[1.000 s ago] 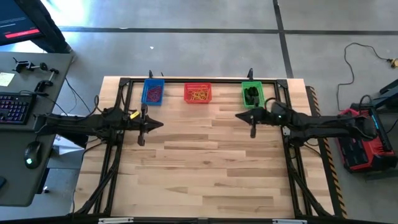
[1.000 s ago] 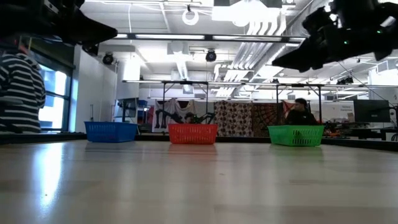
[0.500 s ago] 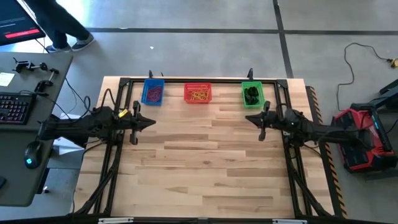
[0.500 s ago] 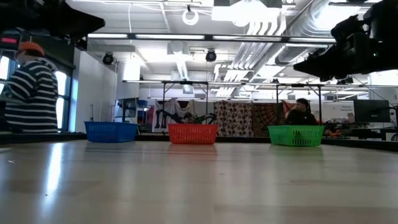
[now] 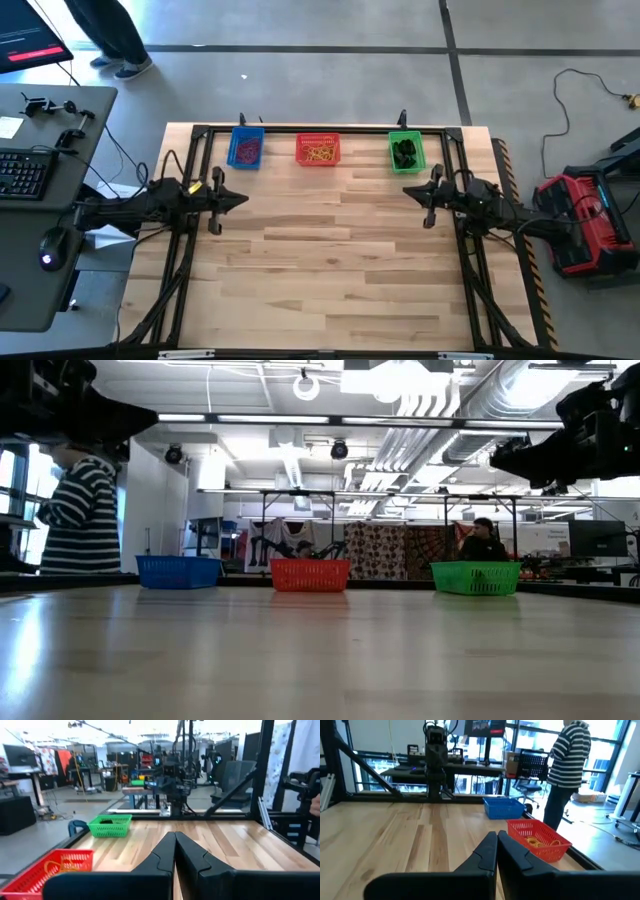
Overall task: Sort rubber bands into baskets
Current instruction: Return to Home Position
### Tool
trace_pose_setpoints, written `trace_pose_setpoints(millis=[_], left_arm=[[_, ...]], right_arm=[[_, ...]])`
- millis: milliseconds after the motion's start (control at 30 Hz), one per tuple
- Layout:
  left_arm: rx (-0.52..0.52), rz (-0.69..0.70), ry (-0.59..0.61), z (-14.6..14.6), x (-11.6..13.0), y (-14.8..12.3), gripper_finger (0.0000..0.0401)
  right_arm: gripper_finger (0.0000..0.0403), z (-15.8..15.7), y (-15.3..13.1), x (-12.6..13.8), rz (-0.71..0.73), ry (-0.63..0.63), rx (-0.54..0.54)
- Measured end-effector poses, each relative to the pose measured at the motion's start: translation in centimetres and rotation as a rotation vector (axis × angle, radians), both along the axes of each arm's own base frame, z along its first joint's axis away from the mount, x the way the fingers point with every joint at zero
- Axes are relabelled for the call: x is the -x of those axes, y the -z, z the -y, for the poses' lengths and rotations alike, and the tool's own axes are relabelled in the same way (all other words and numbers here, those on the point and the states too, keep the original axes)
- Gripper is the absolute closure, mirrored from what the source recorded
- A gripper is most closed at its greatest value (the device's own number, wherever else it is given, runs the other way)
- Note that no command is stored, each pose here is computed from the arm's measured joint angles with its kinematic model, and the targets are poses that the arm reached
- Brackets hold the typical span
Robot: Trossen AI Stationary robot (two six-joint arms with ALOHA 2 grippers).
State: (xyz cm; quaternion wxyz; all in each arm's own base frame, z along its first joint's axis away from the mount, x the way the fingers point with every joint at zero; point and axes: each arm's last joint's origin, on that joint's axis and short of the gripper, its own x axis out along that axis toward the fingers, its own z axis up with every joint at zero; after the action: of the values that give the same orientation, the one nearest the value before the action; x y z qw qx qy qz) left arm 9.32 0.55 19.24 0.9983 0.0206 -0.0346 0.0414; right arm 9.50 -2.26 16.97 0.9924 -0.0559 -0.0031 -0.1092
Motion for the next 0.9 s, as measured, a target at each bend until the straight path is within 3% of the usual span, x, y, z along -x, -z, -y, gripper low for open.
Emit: trace_pose_setpoints(millis=[433, 667, 900], left_arm=[[-0.003, -0.021, -0.014, -0.1, -0.4, 2.1, 0.0401], [-0.021, 0.001, -0.014, -0.1, -0.3, 1.9, 0.0401], [-0.015, -0.068, 0.019, 0.0, 0.0, 1.3, 0.0401]], right_arm=[[0.0403, -0.1, -0.1, 0.1, 0.017, -0.032, -0.006], [0.0403, -0.1, 0.1, 0.0, 0.018, -0.038, -0.021], [0.0403, -0.1, 0.0, 0.1, 0.014, -0.028, 0.012]])
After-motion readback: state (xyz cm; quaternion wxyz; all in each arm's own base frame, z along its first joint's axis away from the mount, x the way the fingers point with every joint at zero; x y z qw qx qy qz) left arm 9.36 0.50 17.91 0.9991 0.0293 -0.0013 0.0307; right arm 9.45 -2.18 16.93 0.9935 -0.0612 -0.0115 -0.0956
